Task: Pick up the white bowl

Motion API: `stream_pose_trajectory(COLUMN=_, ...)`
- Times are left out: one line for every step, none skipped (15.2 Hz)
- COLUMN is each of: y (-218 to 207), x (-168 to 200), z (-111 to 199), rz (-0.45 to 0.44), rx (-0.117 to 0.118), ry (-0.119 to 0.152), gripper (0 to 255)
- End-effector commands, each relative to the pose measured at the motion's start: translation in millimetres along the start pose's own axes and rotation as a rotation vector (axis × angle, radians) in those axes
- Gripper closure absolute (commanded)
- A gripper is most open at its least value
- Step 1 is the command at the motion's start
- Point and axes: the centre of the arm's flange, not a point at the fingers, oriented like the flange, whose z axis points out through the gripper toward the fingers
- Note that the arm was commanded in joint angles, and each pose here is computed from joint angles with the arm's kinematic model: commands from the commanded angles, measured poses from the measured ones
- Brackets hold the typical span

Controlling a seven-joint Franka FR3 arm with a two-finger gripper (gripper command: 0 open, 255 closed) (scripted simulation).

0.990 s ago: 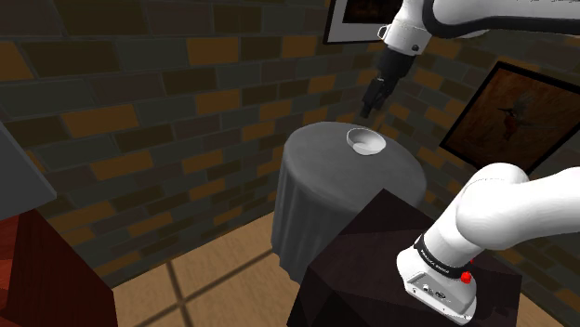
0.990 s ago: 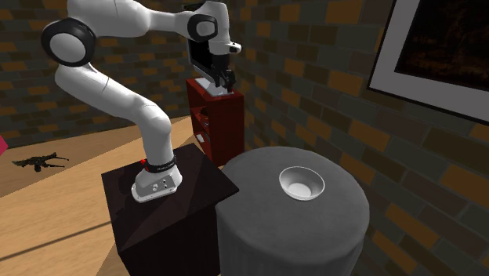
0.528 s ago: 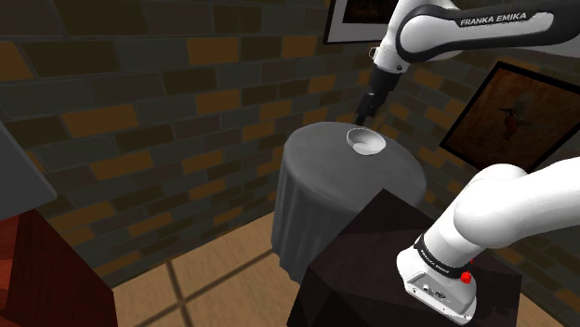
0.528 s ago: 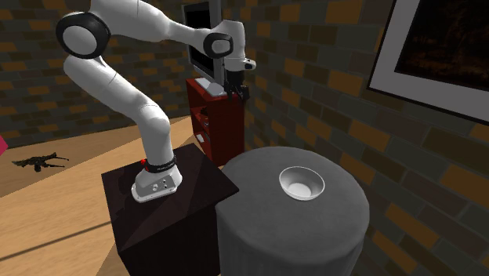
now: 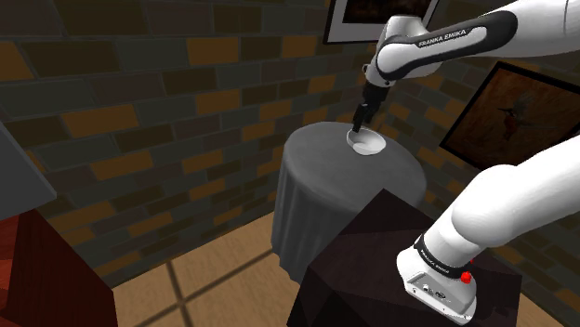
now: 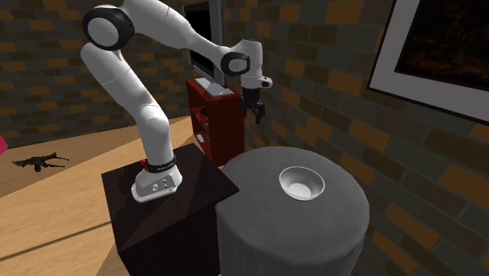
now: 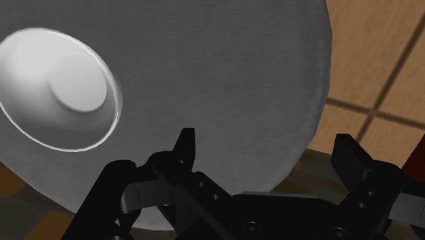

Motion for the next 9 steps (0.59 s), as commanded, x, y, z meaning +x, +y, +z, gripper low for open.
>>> stream_pose_trajectory(y=21, x=7, z=20, rz=0.001, rx=-0.008, ry=-0.008, gripper=0)
stream_pose_trajectory(y=30, x=11, z=28, rz=0.002, rx=-0.012, ry=-0.012, gripper=0)
stream_pose_trajectory(y=39, x=14, z=37, rz=0.003, rx=-0.016, ry=-0.016, gripper=0)
stream_pose_trajectory(y=49, x=17, z=45, rz=0.004, rx=-0.019, ry=-0.02, gripper=0)
stream_pose_trajectory(y=58, x=21, z=53, rz=0.005, rx=-0.023, ry=-0.024, gripper=0)
stream_pose_trajectory(y=67, x=24, z=62, rz=0.005, rx=-0.026, ry=-0.028, gripper=0)
stream_pose_trajectory(y=77, x=27, z=70, rz=0.006, rx=-0.03, ry=-0.031, gripper=0)
stream_pose_trajectory(y=86, x=31, z=78, rz=0.007, rx=-0.033, ry=-0.035, gripper=0)
stream_pose_trajectory(y=96, x=34, z=87, rz=0.008, rx=-0.037, ry=-0.039, gripper=0)
